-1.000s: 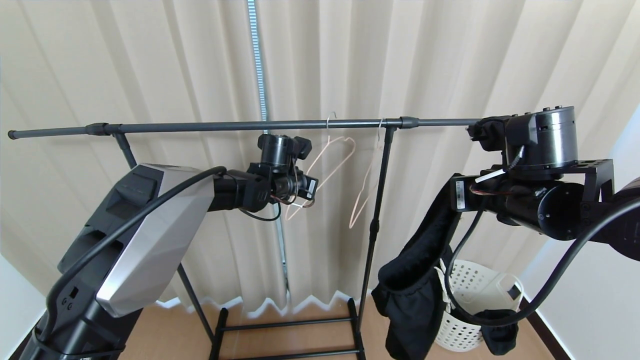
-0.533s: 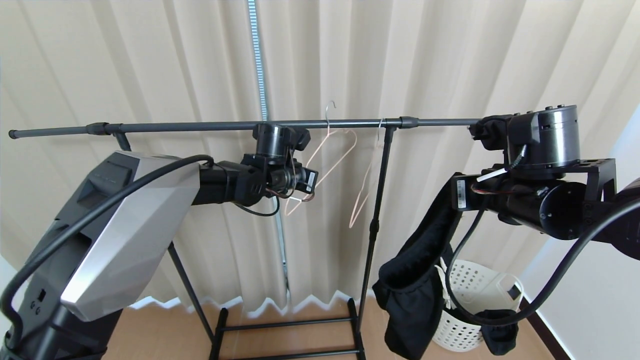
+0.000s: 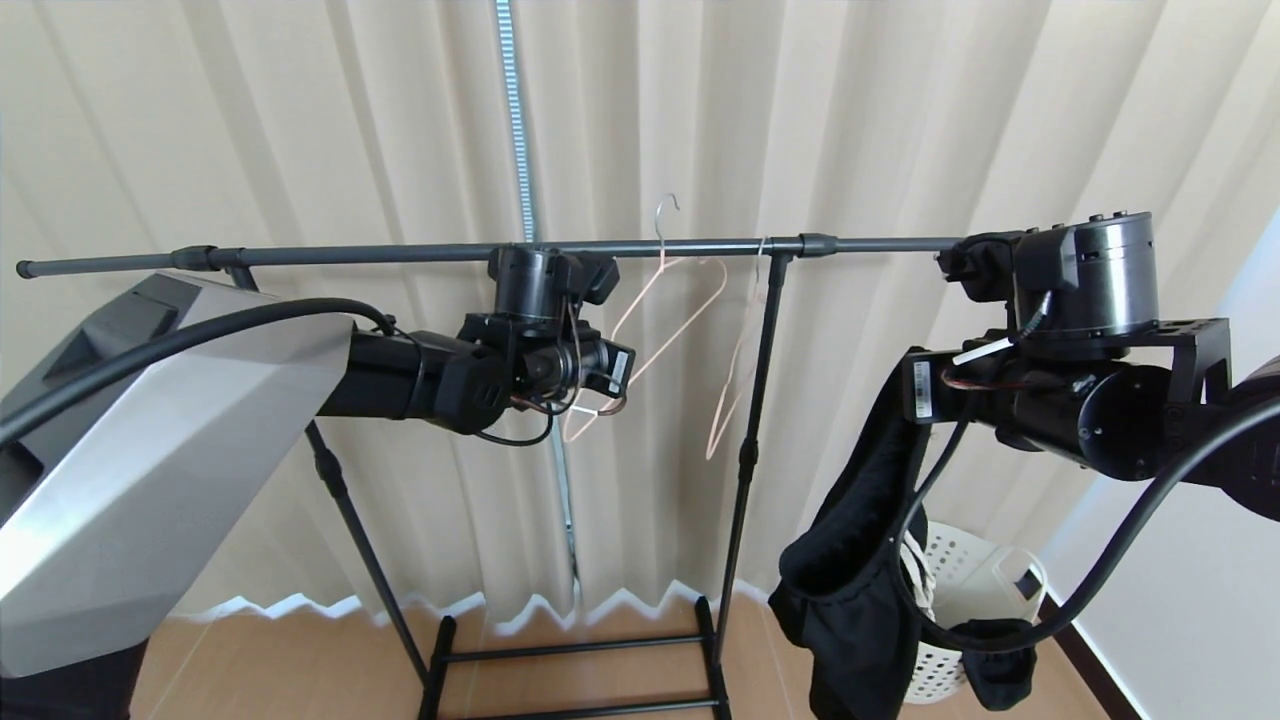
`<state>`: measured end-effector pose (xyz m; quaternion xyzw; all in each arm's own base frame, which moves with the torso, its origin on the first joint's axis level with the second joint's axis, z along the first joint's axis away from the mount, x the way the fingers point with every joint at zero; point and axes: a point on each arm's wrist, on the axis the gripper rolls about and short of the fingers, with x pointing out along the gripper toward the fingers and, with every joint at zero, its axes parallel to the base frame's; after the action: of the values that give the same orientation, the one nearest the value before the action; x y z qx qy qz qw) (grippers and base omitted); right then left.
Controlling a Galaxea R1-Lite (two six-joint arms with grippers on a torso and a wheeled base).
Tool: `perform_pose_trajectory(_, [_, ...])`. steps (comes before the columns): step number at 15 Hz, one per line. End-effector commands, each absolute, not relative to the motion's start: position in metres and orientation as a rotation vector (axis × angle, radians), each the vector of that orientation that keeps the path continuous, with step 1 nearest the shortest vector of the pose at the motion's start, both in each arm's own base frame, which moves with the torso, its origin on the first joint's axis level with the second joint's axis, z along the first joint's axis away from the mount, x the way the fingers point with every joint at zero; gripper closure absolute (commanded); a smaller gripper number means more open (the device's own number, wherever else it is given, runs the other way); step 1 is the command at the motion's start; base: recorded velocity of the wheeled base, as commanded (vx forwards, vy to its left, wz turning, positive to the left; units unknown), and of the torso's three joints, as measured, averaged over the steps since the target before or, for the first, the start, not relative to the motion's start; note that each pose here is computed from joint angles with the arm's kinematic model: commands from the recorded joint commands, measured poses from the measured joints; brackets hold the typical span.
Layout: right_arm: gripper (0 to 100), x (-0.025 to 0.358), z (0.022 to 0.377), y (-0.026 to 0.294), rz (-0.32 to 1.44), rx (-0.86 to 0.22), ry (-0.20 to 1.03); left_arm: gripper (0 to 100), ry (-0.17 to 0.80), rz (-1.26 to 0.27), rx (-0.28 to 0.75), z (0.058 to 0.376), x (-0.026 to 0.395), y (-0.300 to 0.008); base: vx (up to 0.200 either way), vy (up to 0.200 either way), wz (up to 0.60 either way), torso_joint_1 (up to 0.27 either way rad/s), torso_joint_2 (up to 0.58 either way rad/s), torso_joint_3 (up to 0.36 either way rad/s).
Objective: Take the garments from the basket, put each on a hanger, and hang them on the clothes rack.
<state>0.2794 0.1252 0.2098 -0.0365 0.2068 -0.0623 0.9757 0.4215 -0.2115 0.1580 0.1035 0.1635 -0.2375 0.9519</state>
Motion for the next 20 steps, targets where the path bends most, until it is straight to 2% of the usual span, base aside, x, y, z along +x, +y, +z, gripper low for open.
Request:
perform_pose_trajectory(1, [100, 0.279, 0.209, 0.125, -0.125, -0.074, 0.418, 100, 0.324, -0.485, 0.207, 0.166, 0.411, -0.207, 0.0, 0.0, 0.0, 0.0, 0.0, 0.0])
perform_pose_trajectory(4, [100, 0.279, 0.208, 0.125, -0.125, -0.077, 0.422, 100, 0.32, -0.484, 0.208, 0.166, 0.391, -0.196, 0.0, 0.0, 0.0, 0.0, 0.0, 0.0])
perform_pose_trajectory(6, [100, 0.278, 0.207, 0.125, -0.124, -0.078, 0.425, 100, 0.293, -0.482, 0.199, 0.166, 0.36, -0.179, 0.0, 0.0, 0.0, 0.0, 0.0, 0.0])
perform_pose_trajectory(9, [100, 0.278, 0.208, 0.125, -0.125, -0.077, 0.422, 100, 0.306, -0.479, 0.198, 0.146, 0.319, -0.157, 0.0, 0.0, 0.0, 0.0, 0.0, 0.0])
perform_pose_trajectory(15, [100, 0.276, 0.21, 0.124, -0.126, -0.076, 0.418, 100, 0.253, -0.542, 0.158, 0.108, 0.264, -0.131, 0.0, 0.0, 0.0, 0.0, 0.0, 0.0])
perform_pose_trajectory(17, [100, 0.275, 0.204, 0.12, -0.131, -0.115, 0.438, 100, 0.222, -0.569, 0.091, 0.094, 0.241, -0.124, 0.0, 0.0, 0.0, 0.0, 0.0, 0.0])
perform_pose_trajectory(20, [100, 0.275, 0.201, 0.116, -0.164, -0.132, 0.425, 100, 0.161, -0.606, 0.084, 0.083, 0.225, -0.118, 0.0, 0.0, 0.0, 0.0, 0.0, 0.0])
